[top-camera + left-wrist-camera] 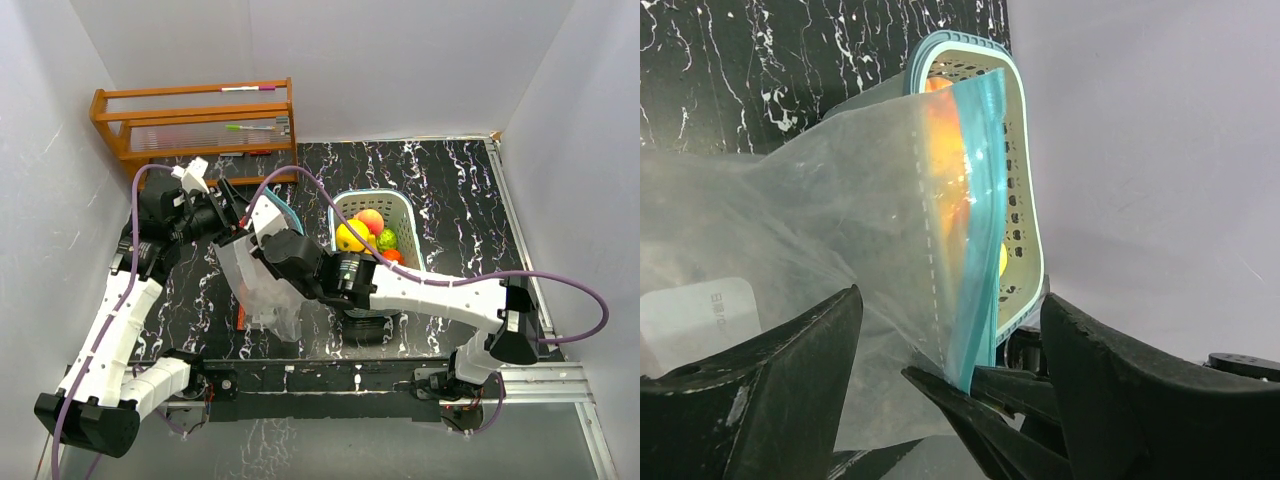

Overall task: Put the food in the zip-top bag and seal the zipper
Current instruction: Open the zipper of the food storage bag.

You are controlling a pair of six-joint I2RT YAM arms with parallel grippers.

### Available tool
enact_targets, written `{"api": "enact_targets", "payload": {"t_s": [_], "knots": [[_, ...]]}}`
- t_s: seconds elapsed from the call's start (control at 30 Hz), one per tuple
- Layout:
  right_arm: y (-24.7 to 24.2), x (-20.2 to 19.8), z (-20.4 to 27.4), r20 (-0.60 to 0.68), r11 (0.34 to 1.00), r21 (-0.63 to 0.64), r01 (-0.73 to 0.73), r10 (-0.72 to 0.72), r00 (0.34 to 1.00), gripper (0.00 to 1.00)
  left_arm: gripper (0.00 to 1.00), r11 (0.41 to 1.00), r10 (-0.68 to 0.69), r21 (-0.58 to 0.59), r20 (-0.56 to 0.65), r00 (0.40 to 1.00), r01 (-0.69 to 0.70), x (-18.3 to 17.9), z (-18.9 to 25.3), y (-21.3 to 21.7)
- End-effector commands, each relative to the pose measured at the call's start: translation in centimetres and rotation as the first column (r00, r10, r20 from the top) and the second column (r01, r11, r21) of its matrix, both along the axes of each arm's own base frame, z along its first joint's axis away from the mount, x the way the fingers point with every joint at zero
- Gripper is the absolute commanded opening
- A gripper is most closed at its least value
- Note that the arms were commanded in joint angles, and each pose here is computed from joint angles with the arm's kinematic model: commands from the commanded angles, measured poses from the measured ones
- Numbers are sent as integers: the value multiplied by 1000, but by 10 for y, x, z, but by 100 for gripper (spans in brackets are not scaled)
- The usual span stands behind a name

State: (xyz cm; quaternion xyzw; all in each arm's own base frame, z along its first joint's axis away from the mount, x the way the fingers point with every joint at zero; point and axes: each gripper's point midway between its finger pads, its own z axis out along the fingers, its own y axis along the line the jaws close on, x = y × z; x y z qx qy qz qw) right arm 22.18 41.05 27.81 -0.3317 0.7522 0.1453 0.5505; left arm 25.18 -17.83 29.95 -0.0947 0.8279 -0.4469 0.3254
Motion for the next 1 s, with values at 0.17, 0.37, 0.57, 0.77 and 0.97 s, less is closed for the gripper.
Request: {"api": "enact_targets", "payload": {"t_s": [0.17, 0.37, 0.57, 0.77, 0.97], "knots": [[17, 0, 48, 50, 993, 114, -20, 14, 999, 8, 57, 999, -39, 12, 21, 999, 39, -7, -4, -3], [24, -8, 43, 35, 992, 109, -56, 53, 998, 7, 47, 999, -52, -5, 13, 999, 52, -4, -15, -7], [33, -12, 39, 25, 991, 93, -92, 90, 996, 8, 47, 998, -54, -15, 23, 998, 55, 1, -15, -9], [38, -12, 37, 20, 991, 92, -94, 92, 996, 8, 1, 997, -75, -23, 34, 997, 75, 2, -16, -12], [34, -12, 41, 11, 991, 111, -79, 78, 997, 15, 0, 996, -84, -29, 43, 996, 85, 3, -21, -14]]}}
